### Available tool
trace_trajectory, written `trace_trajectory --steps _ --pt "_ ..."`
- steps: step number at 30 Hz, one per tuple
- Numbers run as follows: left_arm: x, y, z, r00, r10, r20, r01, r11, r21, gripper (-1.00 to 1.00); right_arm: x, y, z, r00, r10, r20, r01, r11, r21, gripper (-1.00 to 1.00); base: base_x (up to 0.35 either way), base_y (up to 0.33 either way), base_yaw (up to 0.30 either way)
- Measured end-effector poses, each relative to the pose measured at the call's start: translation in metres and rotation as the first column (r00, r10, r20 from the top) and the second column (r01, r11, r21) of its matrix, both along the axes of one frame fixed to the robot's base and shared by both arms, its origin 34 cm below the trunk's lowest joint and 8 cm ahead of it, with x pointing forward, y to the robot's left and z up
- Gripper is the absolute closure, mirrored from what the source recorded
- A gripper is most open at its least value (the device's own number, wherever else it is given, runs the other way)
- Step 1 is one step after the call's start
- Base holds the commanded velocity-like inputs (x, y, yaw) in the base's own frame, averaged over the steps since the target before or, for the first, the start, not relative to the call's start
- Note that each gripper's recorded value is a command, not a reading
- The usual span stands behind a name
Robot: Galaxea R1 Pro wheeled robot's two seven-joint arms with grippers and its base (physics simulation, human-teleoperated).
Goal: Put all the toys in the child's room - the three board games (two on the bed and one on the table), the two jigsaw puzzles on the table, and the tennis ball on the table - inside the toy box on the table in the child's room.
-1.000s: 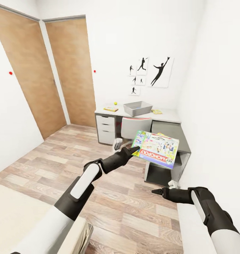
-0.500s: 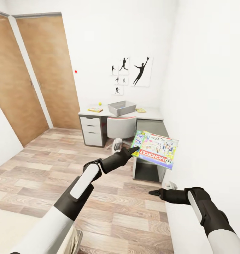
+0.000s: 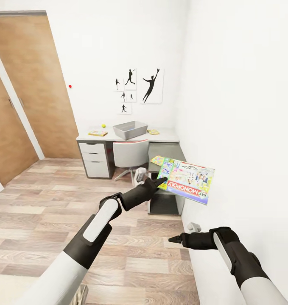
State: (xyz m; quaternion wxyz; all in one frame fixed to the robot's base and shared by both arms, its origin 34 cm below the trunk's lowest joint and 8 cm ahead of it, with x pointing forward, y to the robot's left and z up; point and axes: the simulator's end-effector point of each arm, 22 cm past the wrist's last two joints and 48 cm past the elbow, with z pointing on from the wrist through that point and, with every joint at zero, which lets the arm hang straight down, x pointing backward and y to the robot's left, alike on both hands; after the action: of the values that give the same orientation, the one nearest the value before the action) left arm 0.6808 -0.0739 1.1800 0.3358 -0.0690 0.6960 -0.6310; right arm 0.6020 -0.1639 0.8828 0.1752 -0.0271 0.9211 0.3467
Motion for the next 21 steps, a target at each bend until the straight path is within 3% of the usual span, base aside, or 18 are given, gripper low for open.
trace_trajectory --steps 12,21 --pt "-0.0026 0.0017 -0.0025 1.0 0.006 -0.003 -0.007 1.0 -0.005 1.0 -0.0023 0.0044 -0.0013 1.0 0.016 -0.001 -0.016 1.0 -0.005 -1.0 0.0 0.01 -0.031" --pt "-0.0032 0.0023 -0.0047 1.0 0.009 -0.007 -0.009 1.0 -0.005 1.0 -0.0024 0.0047 -0.0014 1.0 0.017 0.0 -0.017 1.0 -0.005 -1.0 0.0 0.165 -0.003"
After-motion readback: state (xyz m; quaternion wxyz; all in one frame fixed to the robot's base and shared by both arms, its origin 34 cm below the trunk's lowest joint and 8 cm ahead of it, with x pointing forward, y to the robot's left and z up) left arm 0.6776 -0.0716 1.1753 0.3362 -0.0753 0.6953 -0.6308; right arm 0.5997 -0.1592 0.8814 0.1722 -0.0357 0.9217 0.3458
